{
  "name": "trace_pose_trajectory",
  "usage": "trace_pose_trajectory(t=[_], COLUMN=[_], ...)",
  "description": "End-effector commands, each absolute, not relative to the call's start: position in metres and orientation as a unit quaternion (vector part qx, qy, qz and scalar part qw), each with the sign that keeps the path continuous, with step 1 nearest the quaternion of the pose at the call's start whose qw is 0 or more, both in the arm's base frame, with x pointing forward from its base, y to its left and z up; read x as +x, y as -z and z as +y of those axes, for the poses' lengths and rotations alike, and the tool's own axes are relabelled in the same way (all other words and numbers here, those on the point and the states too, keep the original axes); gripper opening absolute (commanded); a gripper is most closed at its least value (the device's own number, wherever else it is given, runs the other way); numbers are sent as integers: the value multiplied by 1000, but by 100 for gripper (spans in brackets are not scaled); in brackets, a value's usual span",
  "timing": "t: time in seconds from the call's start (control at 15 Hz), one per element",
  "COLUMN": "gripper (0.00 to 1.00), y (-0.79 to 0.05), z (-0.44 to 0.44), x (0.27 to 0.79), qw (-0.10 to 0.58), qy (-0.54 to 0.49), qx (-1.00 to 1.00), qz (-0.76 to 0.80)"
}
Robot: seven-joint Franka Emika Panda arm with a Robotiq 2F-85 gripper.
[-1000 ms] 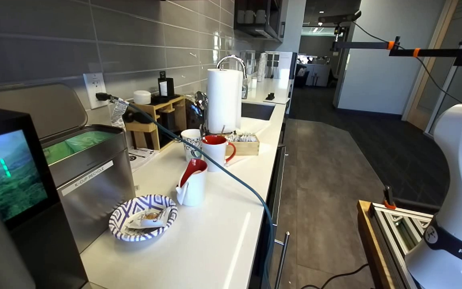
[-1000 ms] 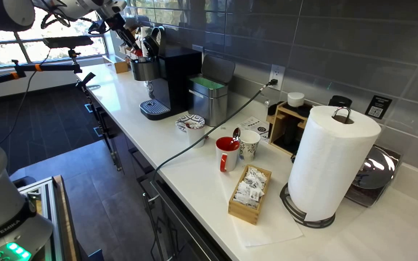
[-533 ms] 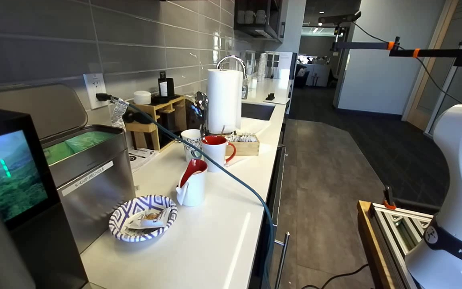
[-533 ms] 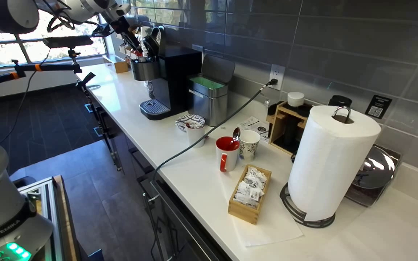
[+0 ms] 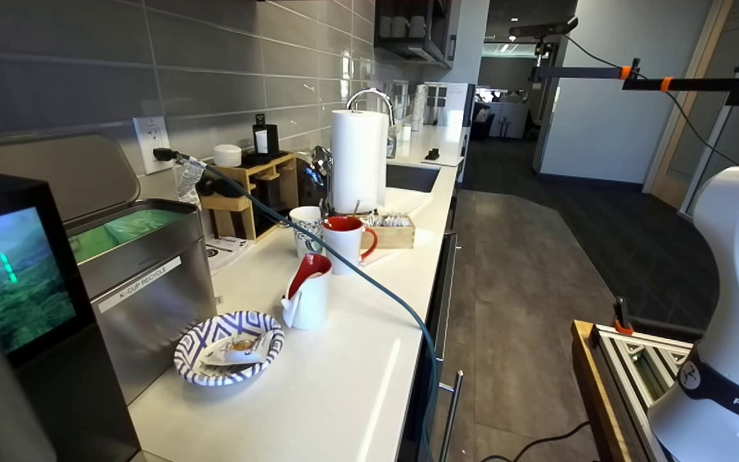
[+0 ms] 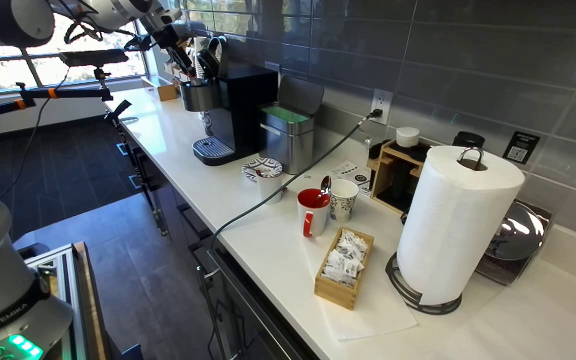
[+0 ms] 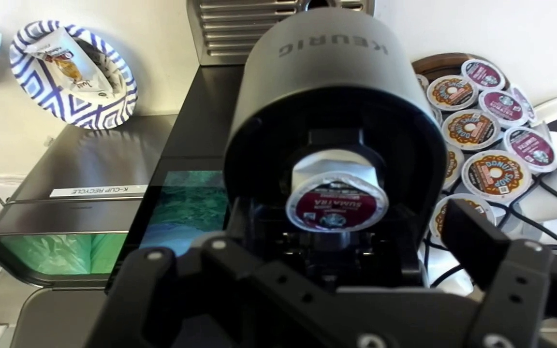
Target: Remove the white container from the coffee maker and put it on the table
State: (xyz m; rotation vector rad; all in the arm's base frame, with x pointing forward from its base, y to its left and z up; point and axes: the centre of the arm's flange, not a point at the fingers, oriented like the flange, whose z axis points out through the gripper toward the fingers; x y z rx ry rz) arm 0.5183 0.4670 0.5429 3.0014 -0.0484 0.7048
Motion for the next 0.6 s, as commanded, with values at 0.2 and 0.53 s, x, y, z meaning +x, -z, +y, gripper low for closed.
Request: trace_pose_trajectory(t=[0.2,0.53], gripper=[100,100], y=[-538,-533], z=[474,472], x=[530,538], qw=[35,40], qy=[-224,-225], qx=[973,971], qz=[-42,-63])
